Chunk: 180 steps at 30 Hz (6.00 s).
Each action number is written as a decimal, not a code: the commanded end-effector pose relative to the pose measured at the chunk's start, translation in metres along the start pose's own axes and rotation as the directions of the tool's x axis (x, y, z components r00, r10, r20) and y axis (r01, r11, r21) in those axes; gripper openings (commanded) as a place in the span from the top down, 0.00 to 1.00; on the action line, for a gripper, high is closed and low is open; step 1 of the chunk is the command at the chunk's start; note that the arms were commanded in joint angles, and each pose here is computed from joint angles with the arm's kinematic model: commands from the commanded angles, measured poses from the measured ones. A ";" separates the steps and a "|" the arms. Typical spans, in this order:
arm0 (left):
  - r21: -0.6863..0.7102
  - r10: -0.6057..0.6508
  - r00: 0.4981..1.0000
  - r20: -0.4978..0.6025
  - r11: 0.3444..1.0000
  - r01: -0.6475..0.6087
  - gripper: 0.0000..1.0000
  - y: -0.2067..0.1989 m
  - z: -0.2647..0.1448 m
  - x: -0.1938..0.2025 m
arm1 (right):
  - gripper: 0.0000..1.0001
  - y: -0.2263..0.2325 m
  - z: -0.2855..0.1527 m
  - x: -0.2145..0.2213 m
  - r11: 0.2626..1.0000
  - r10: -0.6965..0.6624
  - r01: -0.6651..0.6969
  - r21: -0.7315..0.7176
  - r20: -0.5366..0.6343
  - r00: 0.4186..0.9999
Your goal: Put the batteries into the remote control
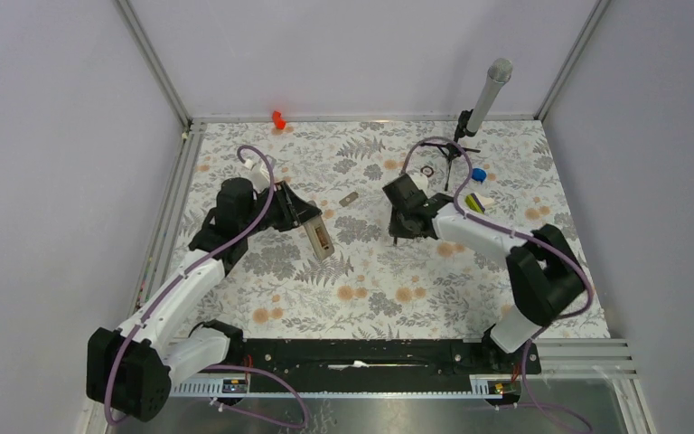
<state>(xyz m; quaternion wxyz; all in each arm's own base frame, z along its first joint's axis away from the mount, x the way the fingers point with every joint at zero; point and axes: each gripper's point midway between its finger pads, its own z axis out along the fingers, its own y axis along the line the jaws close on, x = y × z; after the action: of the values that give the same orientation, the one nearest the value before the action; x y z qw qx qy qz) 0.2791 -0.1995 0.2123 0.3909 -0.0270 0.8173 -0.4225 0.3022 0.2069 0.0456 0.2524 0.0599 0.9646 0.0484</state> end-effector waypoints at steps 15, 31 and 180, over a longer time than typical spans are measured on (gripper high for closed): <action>0.381 -0.021 0.992 -0.126 0.922 0.068 1.00 -0.072 -0.008 0.004 | 0.93 0.142 -0.246 -0.042 0.605 0.042 0.473 -0.640 0.619 0.784; 0.324 -0.120 0.967 -0.224 0.927 0.191 1.00 -0.068 -0.003 0.011 | 0.91 0.168 -0.242 -0.012 0.556 -0.062 0.609 -0.566 0.702 0.709; 0.436 -0.131 0.991 -0.040 0.890 0.136 1.00 -0.101 -0.013 -0.029 | 0.12 0.160 -0.205 -0.033 0.178 0.591 -0.560 -0.809 -0.367 0.719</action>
<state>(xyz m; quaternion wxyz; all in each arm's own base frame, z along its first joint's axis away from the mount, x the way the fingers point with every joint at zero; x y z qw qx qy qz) 0.2690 -0.2421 0.2835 0.3256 -0.0338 0.7219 -0.6096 0.2416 0.3447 0.2481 0.2192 0.2857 0.6986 0.6183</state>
